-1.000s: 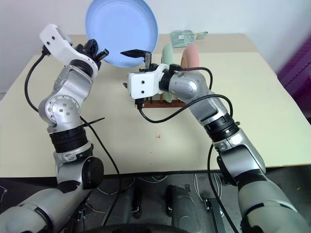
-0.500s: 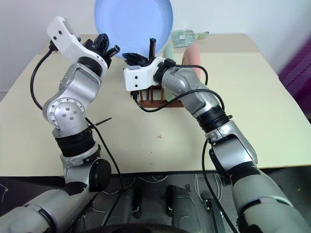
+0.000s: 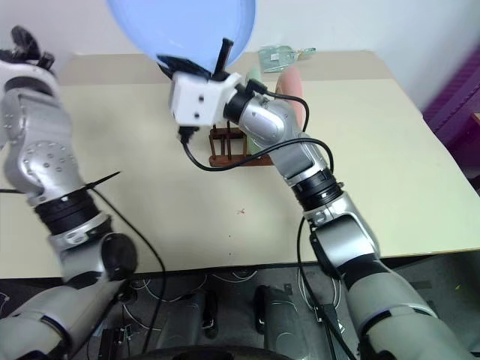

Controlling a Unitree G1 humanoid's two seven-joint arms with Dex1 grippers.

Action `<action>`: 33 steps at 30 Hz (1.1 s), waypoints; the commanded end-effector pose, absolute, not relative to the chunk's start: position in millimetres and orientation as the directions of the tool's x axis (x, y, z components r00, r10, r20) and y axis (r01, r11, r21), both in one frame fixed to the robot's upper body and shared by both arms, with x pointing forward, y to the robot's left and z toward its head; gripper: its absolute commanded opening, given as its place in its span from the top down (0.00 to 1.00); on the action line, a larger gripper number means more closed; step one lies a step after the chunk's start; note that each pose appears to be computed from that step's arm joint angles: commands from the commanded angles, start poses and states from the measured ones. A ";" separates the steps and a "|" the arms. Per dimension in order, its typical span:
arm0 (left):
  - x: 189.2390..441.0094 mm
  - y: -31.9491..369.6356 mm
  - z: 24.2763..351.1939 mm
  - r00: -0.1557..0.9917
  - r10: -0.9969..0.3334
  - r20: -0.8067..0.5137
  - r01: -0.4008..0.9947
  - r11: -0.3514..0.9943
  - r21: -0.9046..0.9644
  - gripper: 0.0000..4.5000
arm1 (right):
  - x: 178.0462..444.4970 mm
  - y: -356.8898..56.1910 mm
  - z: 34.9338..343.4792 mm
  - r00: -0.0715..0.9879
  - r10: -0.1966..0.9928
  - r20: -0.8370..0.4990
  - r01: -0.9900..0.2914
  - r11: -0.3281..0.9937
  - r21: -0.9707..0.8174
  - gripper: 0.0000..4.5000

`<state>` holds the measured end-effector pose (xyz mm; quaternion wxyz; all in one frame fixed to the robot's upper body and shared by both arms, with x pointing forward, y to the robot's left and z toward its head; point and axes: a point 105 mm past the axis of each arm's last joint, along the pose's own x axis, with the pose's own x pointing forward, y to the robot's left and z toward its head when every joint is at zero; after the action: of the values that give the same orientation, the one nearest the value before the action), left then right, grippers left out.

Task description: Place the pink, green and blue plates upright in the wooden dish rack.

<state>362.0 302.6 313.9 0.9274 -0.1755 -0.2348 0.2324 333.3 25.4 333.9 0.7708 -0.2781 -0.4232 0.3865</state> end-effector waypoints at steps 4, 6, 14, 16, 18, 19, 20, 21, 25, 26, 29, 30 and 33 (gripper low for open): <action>385.2 251.6 238.3 0.973 0.114 0.200 -0.125 0.991 0.042 0.48 | 296.7 20.5 364.5 0.258 0.779 0.572 -0.871 0.444 -0.212 1.00; 381.4 234.1 216.5 0.988 -0.004 0.156 -0.018 0.990 0.137 0.48 | 299.8 20.9 363.9 0.313 0.760 0.570 -0.908 0.415 -0.055 1.00; 367.9 193.0 191.9 0.967 -0.192 0.166 0.169 0.976 0.140 0.48 | 336.4 19.1 339.9 0.590 0.671 0.449 -0.805 0.444 0.394 1.00; 362.4 183.2 193.1 0.949 -0.246 0.196 0.225 0.967 0.123 0.48 | 349.8 14.3 332.1 0.656 0.636 0.407 -0.745 0.457 0.486 1.00; 358.7 178.9 188.5 0.941 -0.278 0.191 0.254 0.956 0.145 0.48 | 358.9 9.6 328.3 0.696 0.609 0.381 -0.704 0.473 0.529 1.00; 357.2 177.6 186.0 0.938 -0.291 0.186 0.268 0.953 0.142 0.48 | 361.4 8.1 327.6 0.706 0.601 0.375 -0.692 0.473 0.546 1.00; 355.0 175.9 183.1 0.934 -0.310 0.179 0.287 0.948 0.140 0.48 | 364.1 6.9 326.8 0.716 0.593 0.368 -0.680 0.474 0.560 1.00; 352.2 173.5 180.0 0.927 -0.333 0.171 0.311 0.940 0.142 0.48 | 367.1 5.6 325.5 0.729 0.583 0.357 -0.664 0.480 0.573 1.00; 341.5 164.4 172.6 0.898 -0.412 0.151 0.392 0.908 0.150 0.48 | 378.5 -1.1 319.0 0.785 0.534 0.314 -0.590 0.493 0.639 1.00; 338.7 162.2 172.8 0.889 -0.431 0.153 0.412 0.900 0.140 0.48 | 380.2 -1.9 317.3 0.793 0.529 0.303 -0.576 0.489 0.654 1.00; 330.9 156.1 169.3 0.861 -0.491 0.133 0.477 0.870 0.128 0.48 | 383.7 -2.4 315.0 0.804 0.523 0.282 -0.552 0.481 0.681 1.00; 329.8 155.3 168.3 0.857 -0.500 0.128 0.486 0.865 0.125 0.48 | 384.1 -2.6 315.0 0.805 0.522 0.280 -0.550 0.483 0.681 1.00; 323.1 149.1 162.7 0.830 -0.550 0.094 0.535 0.832 0.147 0.48 | 388.1 -3.0 315.1 0.816 0.514 0.266 -0.525 0.464 0.714 1.00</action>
<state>329.2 156.8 154.4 0.9624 0.0512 -0.0515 -0.2617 396.1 -10.4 290.7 0.8713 0.4014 0.0212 0.2817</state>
